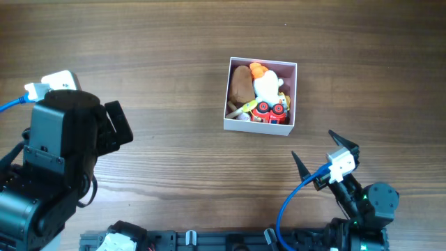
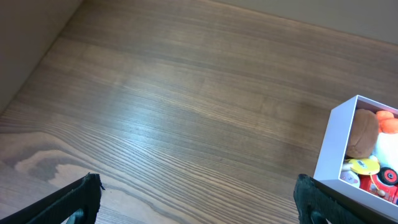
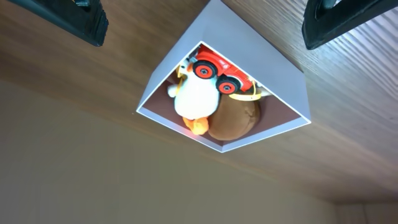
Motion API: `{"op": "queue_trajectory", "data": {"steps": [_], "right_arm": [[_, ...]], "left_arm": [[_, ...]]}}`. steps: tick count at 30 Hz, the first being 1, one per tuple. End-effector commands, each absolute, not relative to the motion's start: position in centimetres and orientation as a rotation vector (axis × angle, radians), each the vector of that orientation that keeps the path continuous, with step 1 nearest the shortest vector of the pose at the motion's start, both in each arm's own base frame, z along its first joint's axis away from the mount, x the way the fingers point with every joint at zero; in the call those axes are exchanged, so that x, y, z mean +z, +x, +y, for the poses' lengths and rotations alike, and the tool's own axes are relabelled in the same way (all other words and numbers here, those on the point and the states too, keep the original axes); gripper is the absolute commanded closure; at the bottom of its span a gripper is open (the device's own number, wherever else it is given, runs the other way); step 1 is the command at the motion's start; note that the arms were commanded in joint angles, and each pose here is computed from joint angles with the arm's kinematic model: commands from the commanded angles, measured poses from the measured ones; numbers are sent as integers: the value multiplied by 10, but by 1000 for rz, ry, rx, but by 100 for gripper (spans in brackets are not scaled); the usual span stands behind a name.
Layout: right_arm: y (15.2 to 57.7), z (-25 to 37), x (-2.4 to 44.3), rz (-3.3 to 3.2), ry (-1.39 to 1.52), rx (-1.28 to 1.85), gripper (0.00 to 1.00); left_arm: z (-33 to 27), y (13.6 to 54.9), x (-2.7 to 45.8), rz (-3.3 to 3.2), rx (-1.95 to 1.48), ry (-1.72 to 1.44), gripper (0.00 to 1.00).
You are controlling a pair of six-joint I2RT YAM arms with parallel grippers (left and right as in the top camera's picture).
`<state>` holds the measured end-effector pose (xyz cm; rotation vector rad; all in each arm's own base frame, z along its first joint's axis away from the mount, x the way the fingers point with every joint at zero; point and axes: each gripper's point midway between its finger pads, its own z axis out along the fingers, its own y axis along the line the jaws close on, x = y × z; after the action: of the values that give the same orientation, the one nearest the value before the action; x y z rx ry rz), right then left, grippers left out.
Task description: Pack container
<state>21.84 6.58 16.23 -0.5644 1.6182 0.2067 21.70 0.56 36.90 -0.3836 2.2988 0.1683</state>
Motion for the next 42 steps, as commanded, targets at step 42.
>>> {"op": "queue_trajectory", "data": {"steps": [42], "right_arm": [[214,73,166,1587,-606,229,0]], "left_arm": [[10,229,288,1887,-171,-336,0]]}}
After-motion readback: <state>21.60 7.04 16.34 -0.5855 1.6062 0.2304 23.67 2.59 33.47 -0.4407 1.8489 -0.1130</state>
